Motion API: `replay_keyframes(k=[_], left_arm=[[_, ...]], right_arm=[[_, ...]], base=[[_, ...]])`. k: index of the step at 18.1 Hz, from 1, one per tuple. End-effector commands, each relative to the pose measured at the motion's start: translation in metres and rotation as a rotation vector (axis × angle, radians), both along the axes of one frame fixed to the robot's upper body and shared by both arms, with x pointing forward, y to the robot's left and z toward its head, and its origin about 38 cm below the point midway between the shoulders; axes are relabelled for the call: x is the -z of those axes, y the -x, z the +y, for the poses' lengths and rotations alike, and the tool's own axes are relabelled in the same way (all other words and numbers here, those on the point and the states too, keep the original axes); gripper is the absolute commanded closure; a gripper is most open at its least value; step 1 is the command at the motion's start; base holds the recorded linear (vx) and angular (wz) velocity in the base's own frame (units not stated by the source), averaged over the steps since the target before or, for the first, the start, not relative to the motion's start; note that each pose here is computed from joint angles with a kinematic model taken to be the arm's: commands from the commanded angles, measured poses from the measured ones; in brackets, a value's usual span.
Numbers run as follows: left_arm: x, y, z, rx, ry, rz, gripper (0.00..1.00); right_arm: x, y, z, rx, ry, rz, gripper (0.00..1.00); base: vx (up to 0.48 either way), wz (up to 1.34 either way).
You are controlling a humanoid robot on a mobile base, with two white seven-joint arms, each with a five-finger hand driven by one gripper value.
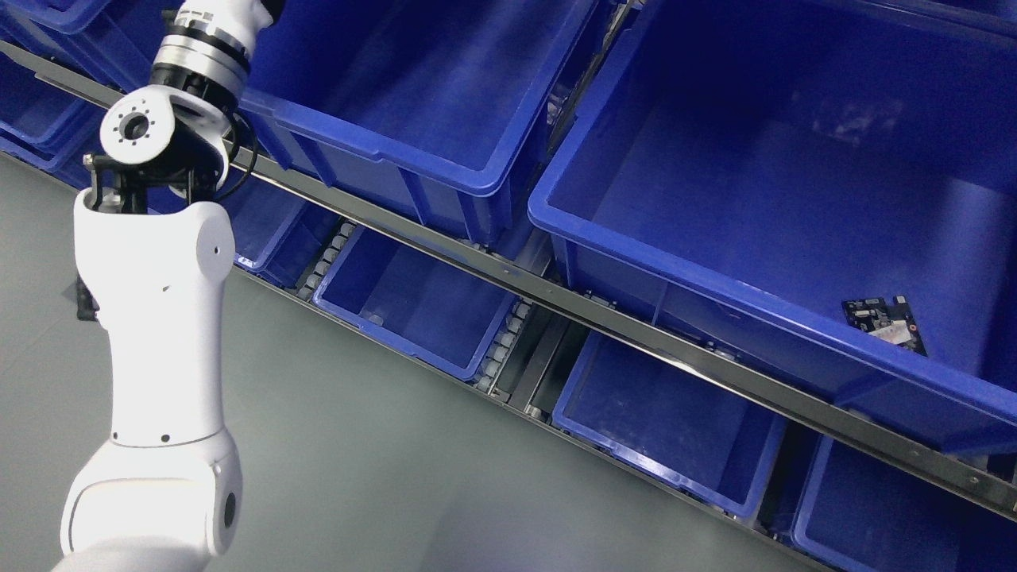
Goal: Move yellow foam block to right shelf middle
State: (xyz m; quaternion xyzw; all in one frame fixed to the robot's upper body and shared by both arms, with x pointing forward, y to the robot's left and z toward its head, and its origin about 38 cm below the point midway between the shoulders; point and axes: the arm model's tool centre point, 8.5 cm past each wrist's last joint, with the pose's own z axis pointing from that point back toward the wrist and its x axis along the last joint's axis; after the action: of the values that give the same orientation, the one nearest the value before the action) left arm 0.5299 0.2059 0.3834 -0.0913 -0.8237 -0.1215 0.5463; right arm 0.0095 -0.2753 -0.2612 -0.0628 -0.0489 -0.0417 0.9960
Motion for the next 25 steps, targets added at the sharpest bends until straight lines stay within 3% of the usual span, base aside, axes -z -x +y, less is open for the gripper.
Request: replay_keyframes(k=[1, 5, 10, 14, 19, 25], left_arm=[[0.044, -0.043, -0.055, -0.027, -0.246, 0.264, 0.00], [0.020, -0.040, -0.036, -0.054, -0.173, 0.202, 0.00], [-0.030, 0.003, -0.012, -0.064, -0.046, -0.218, 0.00], [0.013, 0.050, -0.001, -0.042, 0.026, -0.394, 0.00], [0.074, 0.086, 0.013, -0.076, 0.035, -0.332, 0.00], [0.081, 0.090, 0.027, -0.161, 0.081, -0.305, 0.00]], right_arm=[[-0.001, -0.005, -0.012, -0.005, 0.018, -0.015, 0.00], [-0.001, -0.005, -0.012, -0.005, 0.018, -0.015, 0.00], [-0.001, -0.005, -0.012, -0.006, 0.018, -0.015, 0.00], [-0.001, -0.005, -0.012, -0.005, 0.018, -0.015, 0.00], [-0.001, -0.005, -0.012, -0.005, 0.018, -0.015, 0.00], [-0.001, -0.005, -0.012, -0.005, 0.018, -0.015, 0.00]], base=[[0.061, 0.06], [0.075, 0.07], [0.067, 0.03], [0.028, 0.02], [0.006, 0.00], [0.000, 0.00]])
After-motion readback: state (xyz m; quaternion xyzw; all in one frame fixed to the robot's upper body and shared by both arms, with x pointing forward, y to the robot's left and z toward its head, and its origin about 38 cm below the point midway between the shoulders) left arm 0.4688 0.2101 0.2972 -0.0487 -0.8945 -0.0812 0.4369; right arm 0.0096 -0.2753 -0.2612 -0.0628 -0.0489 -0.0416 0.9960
